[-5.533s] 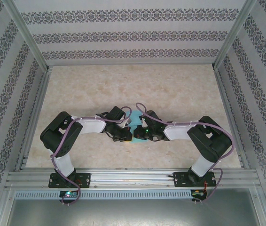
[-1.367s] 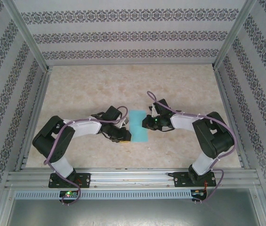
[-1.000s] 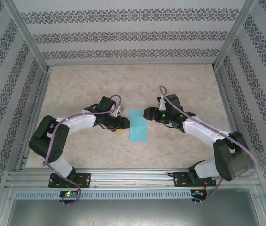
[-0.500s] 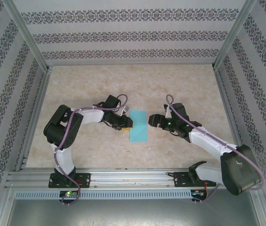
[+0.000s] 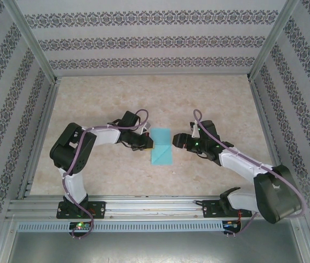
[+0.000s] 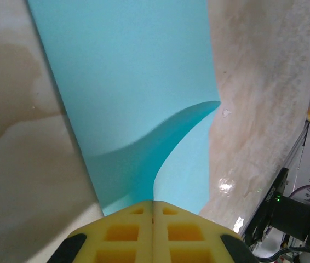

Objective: Fold a paper plane with a square sheet of paper (fold left side to right side)
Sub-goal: Turn over the paper at the center of the table.

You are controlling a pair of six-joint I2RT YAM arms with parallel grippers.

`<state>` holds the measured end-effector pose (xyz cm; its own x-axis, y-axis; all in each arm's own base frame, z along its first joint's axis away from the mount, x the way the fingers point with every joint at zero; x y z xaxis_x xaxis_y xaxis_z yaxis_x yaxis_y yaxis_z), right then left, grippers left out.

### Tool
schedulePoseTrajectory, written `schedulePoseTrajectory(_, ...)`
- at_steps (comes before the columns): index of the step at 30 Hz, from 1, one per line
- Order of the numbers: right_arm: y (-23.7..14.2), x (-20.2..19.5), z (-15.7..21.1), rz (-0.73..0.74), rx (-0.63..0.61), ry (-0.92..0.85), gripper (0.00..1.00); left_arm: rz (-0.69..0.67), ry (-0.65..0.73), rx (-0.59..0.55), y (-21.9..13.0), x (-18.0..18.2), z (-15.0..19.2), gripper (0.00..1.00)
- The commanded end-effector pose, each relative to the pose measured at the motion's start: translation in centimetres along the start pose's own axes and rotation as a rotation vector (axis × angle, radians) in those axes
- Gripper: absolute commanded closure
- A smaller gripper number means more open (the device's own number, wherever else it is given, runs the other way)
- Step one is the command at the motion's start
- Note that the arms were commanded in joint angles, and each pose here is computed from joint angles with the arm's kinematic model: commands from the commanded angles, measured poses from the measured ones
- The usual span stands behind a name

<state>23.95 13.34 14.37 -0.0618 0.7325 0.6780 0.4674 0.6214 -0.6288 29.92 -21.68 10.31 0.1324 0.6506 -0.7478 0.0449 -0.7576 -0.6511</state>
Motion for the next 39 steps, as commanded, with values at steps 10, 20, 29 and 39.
schedulePoseTrajectory(10, 4.5, 1.9, 0.3, -0.238, -0.007, 0.090, 0.32, 0.093, 0.044, -0.200, -2.4, -1.6, 0.0, 0.97)
schedulePoseTrajectory(20, 7.5, 2.5, 0.3, -0.238, 0.026, 0.078, 0.48, 0.071, 0.034, -0.191, -2.1, -1.0, 0.3, 0.96)
schedulePoseTrajectory(29, 7.6, 1.9, 0.2, -0.218, 0.022, 0.101, 0.89, 0.025, 0.057, -0.220, -3.2, -1.6, 0.5, 0.78)
schedulePoseTrajectory(39, 3.5, 4.0, -2.9, -0.317, -0.120, -0.030, 1.00, 0.019, 0.114, -0.439, -9.9, -4.1, 0.5, 0.40)
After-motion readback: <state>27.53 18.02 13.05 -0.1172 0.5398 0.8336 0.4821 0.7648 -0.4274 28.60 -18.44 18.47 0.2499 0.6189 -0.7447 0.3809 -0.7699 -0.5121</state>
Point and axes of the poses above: each hand's point on the last joint's axis, 136 mm out from that joint toward the fingers, its own y axis out along the fingers, its own x axis along the line the jaws close on, z = x × y, the point moved 9 cm from there along -y, back along the fingers, and after that the axes turned 1 degree about y, right-handed, at the moved point
